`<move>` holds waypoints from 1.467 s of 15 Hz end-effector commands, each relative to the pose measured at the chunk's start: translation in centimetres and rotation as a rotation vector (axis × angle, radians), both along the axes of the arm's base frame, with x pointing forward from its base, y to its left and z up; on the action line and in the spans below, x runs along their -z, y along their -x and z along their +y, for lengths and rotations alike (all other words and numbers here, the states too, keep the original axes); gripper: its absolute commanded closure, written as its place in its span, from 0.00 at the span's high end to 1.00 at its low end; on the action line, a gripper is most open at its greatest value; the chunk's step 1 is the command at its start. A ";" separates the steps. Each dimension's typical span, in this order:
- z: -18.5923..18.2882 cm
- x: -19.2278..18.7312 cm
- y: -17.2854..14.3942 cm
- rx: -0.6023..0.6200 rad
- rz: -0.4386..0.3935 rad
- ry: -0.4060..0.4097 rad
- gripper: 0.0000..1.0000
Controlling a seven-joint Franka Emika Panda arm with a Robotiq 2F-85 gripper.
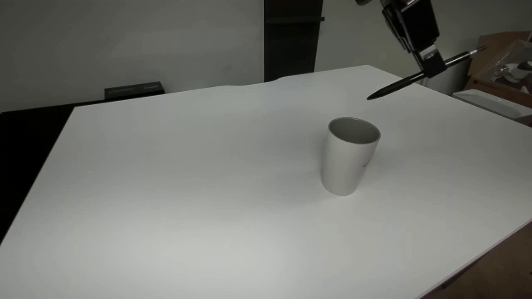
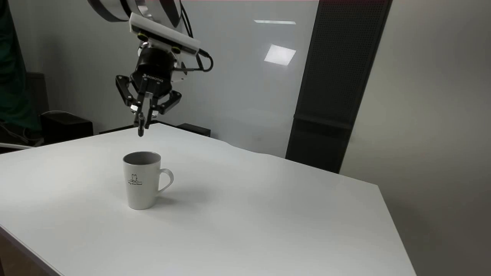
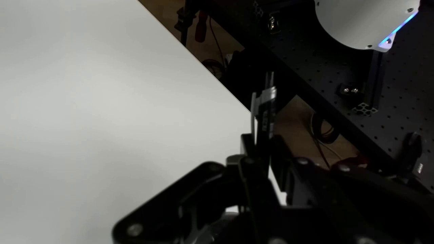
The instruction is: Put the pen inside the mug cup
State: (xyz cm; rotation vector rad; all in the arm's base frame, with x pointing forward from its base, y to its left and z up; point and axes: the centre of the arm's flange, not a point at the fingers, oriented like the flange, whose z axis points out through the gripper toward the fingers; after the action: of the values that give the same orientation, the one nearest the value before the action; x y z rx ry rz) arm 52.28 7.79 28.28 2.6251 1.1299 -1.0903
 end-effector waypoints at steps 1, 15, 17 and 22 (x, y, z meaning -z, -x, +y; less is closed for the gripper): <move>-1.2 0.1 -0.3 0.067 -0.024 -0.016 0.04; -1.9 2.5 -0.7 0.058 0.048 -0.006 0.04; -1.7 2.7 -1.0 0.055 0.084 0.017 0.04; -1.2 2.8 -2.3 0.028 0.168 0.134 0.04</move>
State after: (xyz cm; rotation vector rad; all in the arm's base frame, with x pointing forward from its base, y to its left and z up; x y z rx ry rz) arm 52.35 6.08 25.24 2.5688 1.0736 -1.3001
